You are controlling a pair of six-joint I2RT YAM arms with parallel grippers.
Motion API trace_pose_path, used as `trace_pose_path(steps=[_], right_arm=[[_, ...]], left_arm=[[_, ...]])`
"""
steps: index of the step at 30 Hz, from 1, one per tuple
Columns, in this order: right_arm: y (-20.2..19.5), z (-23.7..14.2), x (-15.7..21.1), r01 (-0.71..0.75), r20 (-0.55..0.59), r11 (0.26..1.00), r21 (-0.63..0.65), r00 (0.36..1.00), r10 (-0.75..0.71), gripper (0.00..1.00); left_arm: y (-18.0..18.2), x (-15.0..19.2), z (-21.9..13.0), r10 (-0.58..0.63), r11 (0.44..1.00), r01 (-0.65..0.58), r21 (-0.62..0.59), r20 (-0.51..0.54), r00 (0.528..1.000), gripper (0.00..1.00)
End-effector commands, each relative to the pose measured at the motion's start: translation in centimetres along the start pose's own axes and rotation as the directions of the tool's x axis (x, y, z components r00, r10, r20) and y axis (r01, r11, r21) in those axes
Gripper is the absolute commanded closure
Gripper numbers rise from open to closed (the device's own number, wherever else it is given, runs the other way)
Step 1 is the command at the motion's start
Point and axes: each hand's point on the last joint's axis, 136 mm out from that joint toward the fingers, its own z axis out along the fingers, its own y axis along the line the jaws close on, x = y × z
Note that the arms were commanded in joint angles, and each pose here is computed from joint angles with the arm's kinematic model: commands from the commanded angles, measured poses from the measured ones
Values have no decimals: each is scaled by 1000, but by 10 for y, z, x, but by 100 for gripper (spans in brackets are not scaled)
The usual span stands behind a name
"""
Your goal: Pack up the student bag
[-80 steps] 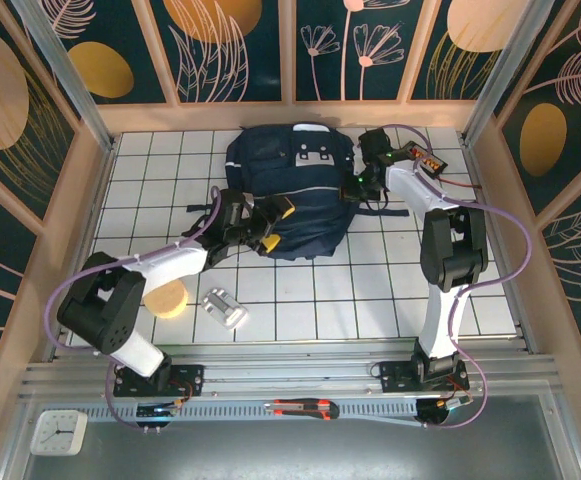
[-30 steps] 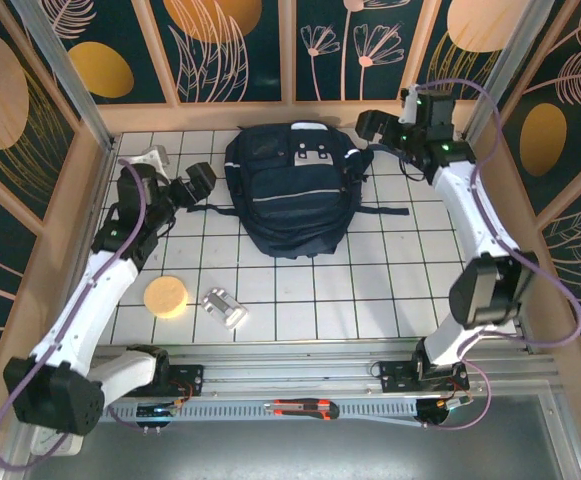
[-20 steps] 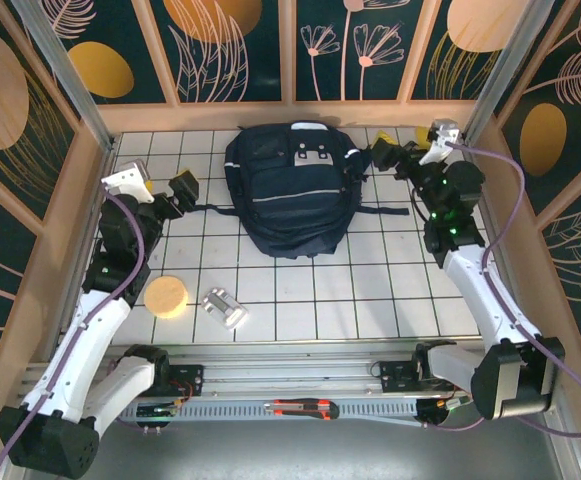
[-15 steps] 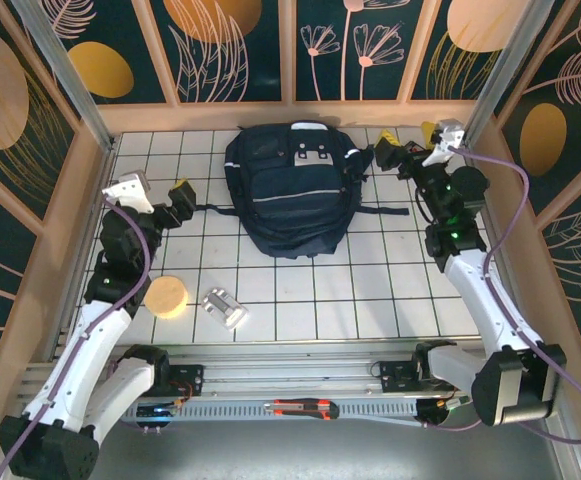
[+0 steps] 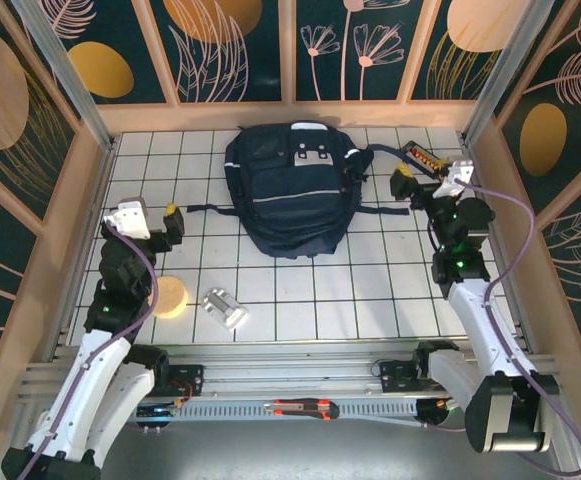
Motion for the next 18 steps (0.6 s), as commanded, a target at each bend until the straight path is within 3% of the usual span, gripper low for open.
trace_pose_path(steps=[1,8,12,18], right_arm=[[-15,-6,19,-5,-24,999,53,1000,7,1],[-50,-6,85,-9,-128,990,142,991,27,1],[-74,-7,141,-12,-222,982,186,974,54,1],[-96,-3,176,-36,-253,970,239,962,98,1]], left_arm=[[12,23,-1,74,996,-77,-53,-56,996,1],[22,70,8,196,972,-219,-82,-225,954,1],[23,89,16,231,962,-262,-78,-283,931,1],[39,105,28,173,970,-216,-107,-315,933,1]])
